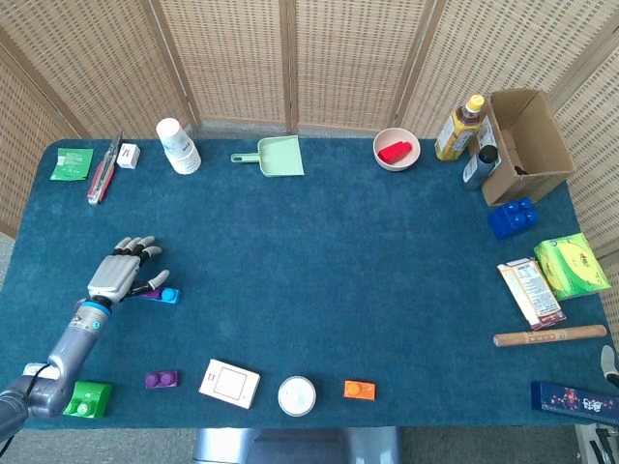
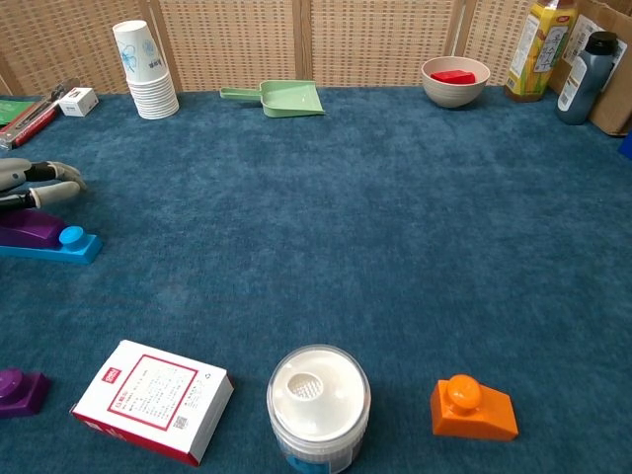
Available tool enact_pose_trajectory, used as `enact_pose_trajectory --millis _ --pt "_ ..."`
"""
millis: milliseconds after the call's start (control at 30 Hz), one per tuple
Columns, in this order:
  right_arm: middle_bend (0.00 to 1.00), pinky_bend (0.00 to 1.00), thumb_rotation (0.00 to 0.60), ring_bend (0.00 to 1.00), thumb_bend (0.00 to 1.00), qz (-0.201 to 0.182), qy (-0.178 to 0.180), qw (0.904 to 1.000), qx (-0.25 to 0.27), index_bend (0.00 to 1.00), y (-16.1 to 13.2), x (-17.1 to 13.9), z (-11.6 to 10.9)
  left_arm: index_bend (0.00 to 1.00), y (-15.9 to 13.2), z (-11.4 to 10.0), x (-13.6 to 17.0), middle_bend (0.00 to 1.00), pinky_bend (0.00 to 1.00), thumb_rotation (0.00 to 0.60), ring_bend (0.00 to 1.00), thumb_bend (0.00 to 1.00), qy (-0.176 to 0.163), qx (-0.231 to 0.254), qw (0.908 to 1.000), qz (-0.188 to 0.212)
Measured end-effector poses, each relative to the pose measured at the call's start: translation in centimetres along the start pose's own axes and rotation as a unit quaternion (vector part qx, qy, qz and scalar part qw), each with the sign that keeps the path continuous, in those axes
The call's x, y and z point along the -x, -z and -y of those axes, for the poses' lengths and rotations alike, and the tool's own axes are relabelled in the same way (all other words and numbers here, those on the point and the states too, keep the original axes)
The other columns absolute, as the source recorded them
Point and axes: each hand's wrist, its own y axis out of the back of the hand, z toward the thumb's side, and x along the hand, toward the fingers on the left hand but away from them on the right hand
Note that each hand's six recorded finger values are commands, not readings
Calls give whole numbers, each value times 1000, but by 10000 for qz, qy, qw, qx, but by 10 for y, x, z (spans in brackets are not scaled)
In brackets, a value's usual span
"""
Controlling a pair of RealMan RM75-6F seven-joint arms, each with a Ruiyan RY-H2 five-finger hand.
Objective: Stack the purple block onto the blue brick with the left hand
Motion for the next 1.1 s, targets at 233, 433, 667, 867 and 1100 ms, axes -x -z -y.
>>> enact_pose_trajectory --millis 233,433,667,867,1100 --pt "99 68 600 0 410 -27 -23 10000 12 14 -2 2 1 181 -14 -26 7 79 0 0 0 304 -415 61 9985 361" --pt "100 68 600 0 410 -111 -24 9999 3 13 -7 6 1 185 -24 -55 23 90 0 0 0 303 -782 176 9947 649" --pt "100 68 600 0 411 -299 7 9995 -95 27 -18 16 -2 188 -21 -91 56 97 0 0 0 304 -1165 267 9904 691" --pt "99 68 600 0 409 -501 -41 9984 -269 58 -31 23 3 189 -10 -107 93 105 0 0 0 304 -1275 181 9906 455" --pt "99 65 600 0 409 -793 -238 9941 -703 63 -53 30 19 210 7 -106 149 127 0 8 0 304 -1116 89 9937 -24"
